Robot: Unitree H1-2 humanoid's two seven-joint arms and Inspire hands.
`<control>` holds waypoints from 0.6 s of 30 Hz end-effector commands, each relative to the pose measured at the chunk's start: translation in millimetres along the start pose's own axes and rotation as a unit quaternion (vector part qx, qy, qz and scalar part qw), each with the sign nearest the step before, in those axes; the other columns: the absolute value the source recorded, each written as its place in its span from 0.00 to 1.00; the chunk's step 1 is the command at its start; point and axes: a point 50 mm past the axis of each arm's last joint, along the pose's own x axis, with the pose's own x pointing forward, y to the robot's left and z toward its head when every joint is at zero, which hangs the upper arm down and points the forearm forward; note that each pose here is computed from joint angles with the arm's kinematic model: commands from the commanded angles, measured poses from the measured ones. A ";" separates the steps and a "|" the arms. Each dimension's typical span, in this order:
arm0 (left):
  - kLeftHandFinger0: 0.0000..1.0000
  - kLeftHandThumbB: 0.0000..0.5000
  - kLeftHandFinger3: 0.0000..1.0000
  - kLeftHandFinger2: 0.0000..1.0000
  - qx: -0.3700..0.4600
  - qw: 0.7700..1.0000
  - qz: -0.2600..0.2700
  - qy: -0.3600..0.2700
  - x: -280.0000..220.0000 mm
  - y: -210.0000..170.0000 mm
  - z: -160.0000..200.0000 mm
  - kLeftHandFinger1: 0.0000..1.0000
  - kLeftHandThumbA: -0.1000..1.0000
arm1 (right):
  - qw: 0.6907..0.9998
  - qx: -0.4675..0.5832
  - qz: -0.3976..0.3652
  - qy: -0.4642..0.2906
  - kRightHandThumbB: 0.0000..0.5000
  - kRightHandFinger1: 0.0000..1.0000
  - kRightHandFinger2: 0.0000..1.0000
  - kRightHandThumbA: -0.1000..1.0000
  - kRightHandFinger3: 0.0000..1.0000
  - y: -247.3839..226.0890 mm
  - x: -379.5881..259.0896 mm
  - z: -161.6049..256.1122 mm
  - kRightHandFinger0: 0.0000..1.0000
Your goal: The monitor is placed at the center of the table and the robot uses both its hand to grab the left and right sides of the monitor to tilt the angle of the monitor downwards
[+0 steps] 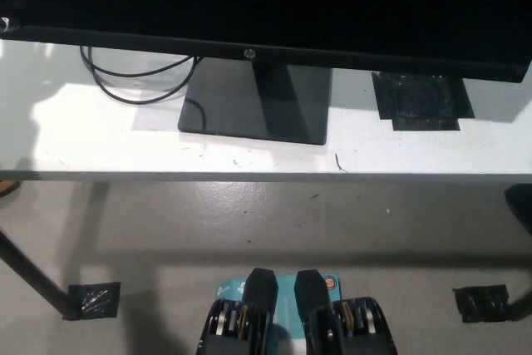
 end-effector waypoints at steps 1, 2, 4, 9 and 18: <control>1.00 0.76 1.00 1.00 -0.074 0.984 0.152 -0.059 13.5 78.4 21.9 1.00 0.95 | 0.989 0.088 0.016 -0.117 1.00 1.00 1.00 0.77 1.00 -34.0 -52.6 10.0 1.00; 1.00 0.76 1.00 1.00 -0.094 0.982 0.154 -0.058 10.6 68.7 18.7 1.00 0.96 | 0.989 0.100 -0.004 -0.108 1.00 1.00 1.00 0.79 1.00 -31.9 -63.8 -6.7 1.00; 1.00 0.76 1.00 1.00 -0.144 0.976 0.153 -0.055 5.4 53.9 11.8 1.00 0.96 | 0.987 0.122 -0.028 -0.096 1.00 1.00 1.00 0.79 1.00 -24.6 -77.5 -28.9 1.00; 1.00 0.85 1.00 1.00 -0.338 0.931 0.133 -0.047 -16.8 3.1 -5.6 1.00 0.99 | 0.978 0.179 -0.072 -0.084 1.00 1.00 1.00 0.85 1.00 6.0 -129.4 -82.9 1.00; 1.00 0.72 1.00 1.00 -0.439 0.885 0.141 -0.060 -71.1 -46.2 -14.5 1.00 0.96 | 0.968 0.205 -0.130 -0.061 1.00 1.00 1.00 0.82 1.00 16.0 -187.1 -104.6 1.00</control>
